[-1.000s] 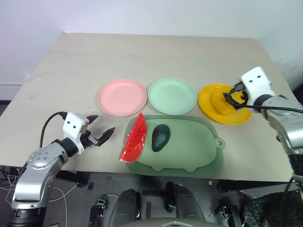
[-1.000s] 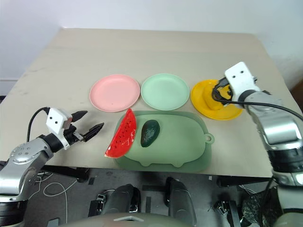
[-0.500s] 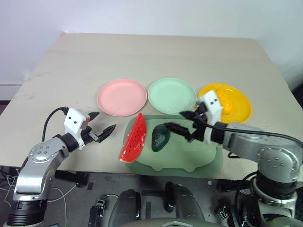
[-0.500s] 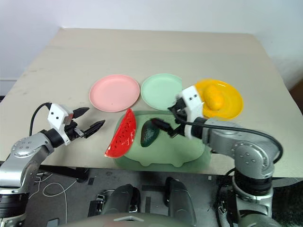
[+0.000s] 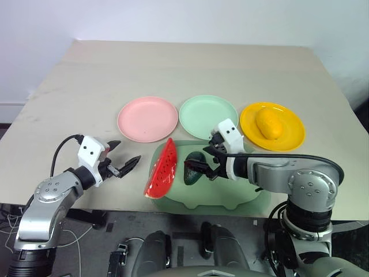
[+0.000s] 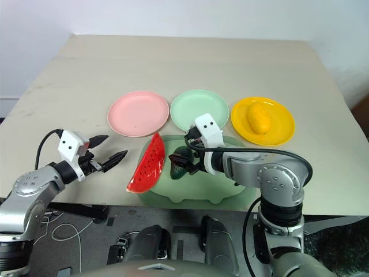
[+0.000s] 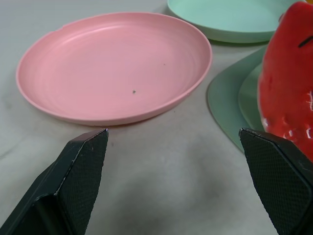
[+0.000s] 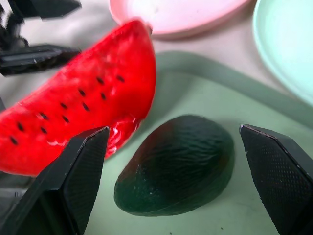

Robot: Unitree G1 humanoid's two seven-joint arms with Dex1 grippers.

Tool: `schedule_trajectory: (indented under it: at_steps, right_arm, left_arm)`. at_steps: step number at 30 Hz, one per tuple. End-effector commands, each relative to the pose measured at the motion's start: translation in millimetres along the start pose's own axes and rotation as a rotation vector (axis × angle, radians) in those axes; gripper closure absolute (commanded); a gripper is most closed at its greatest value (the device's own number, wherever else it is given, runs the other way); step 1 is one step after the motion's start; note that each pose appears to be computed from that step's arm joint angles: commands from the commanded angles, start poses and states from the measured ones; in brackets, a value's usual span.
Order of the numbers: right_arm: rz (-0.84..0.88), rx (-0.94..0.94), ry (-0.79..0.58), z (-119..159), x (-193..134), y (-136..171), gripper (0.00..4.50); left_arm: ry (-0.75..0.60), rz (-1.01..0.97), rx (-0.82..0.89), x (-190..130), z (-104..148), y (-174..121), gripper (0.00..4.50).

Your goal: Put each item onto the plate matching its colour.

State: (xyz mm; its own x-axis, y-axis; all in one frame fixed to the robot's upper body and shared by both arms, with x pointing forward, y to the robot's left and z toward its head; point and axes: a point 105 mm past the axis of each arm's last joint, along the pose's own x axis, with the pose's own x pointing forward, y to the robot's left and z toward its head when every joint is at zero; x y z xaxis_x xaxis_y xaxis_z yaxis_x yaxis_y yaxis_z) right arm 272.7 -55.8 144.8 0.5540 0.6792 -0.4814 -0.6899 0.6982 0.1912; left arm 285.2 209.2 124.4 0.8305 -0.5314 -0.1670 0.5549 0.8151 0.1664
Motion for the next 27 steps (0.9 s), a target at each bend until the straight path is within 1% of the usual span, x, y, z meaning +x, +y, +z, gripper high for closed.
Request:
schedule_trajectory:
  at_steps: [1,4,10,20,23,25,26,27]
  right_arm:
    - [-0.01,-0.026,0.023,-2.2,2.0,1.1,0.02]
    - [-0.06,-0.061,0.069,-8.0,3.4,-6.3,0.02]
    - [-0.133,-0.115,0.107,-13.3,1.6,-20.0,0.02]
    - [-0.137,-0.149,0.107,-15.0,1.1,-23.7,0.02]
    - [-0.143,-0.151,0.103,-15.3,1.3,-25.3,0.62]
    - [-0.144,-0.154,0.1,-15.1,1.5,-25.9,1.24]
    - [-0.144,-0.155,0.098,-14.6,1.6,-26.1,1.41]
    - [-0.145,-0.157,0.095,-14.1,1.5,-26.5,1.4]
  left_arm:
    - [-0.043,0.013,0.031,-3.3,12.4,0.1,0.0]
    - [-0.044,0.018,0.029,-4.1,11.7,0.1,0.0]
    - [-0.045,0.025,0.03,-4.8,11.2,2.0,0.0]
    - [-0.05,0.022,0.035,-3.4,10.7,3.2,0.0]
    - [-0.051,0.022,0.036,-3.2,10.2,3.7,0.0]
    - [-0.052,0.023,0.037,-3.1,10.0,3.8,0.0]
    - [-0.052,0.023,0.038,-3.0,10.0,3.9,0.0]
    - [-0.053,0.024,0.038,-2.9,10.1,4.0,0.0]
